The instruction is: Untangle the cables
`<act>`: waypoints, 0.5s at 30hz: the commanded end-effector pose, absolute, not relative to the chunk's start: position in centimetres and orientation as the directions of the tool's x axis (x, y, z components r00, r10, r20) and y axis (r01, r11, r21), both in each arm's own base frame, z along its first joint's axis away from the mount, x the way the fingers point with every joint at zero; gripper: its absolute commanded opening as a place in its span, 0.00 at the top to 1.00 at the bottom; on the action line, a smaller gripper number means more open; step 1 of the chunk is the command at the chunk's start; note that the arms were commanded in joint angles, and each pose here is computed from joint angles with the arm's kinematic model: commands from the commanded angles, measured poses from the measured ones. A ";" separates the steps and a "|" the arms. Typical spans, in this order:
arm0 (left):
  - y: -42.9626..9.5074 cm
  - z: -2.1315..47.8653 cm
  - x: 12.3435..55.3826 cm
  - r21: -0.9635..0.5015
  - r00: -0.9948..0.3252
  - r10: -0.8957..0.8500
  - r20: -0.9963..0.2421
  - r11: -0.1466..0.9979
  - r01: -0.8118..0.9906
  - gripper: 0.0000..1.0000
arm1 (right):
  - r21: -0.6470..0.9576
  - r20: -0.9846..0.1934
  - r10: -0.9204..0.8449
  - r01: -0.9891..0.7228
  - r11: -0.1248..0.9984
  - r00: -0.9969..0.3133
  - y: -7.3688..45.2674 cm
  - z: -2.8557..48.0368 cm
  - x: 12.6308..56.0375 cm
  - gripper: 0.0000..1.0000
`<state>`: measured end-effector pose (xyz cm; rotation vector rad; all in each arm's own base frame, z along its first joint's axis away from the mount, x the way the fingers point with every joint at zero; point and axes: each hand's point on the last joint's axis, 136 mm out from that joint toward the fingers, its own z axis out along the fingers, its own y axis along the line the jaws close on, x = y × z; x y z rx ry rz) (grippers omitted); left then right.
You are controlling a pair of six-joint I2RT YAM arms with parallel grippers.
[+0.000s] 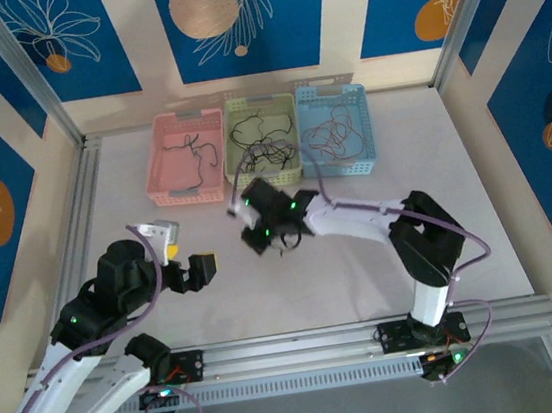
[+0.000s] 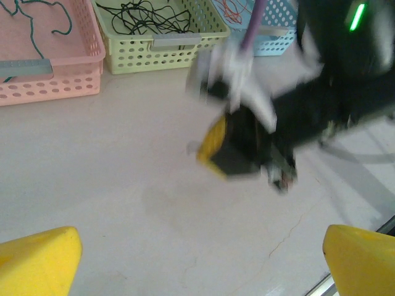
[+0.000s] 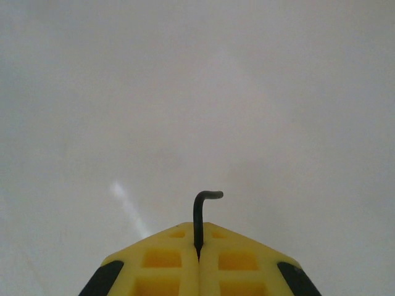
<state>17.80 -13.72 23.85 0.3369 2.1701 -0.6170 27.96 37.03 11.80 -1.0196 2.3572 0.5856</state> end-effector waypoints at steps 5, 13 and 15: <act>-13.1 24.3 17.9 -0.296 -0.604 0.024 -0.796 0.855 0.425 0.00 | 0.415 -0.698 -0.026 -0.434 0.800 -0.716 32.8 21.8 42.3 1.00; -13.2 24.1 17.9 -0.297 -0.610 0.027 -0.792 0.856 0.424 0.00 | 0.536 -0.628 0.230 -0.200 0.820 -0.743 31.8 21.6 52.6 1.00; -13.3 24.0 17.9 -0.298 -0.612 0.029 -0.791 0.854 0.426 0.00 | 0.515 -0.638 0.244 -0.168 0.841 -0.731 32.0 20.8 54.3 1.00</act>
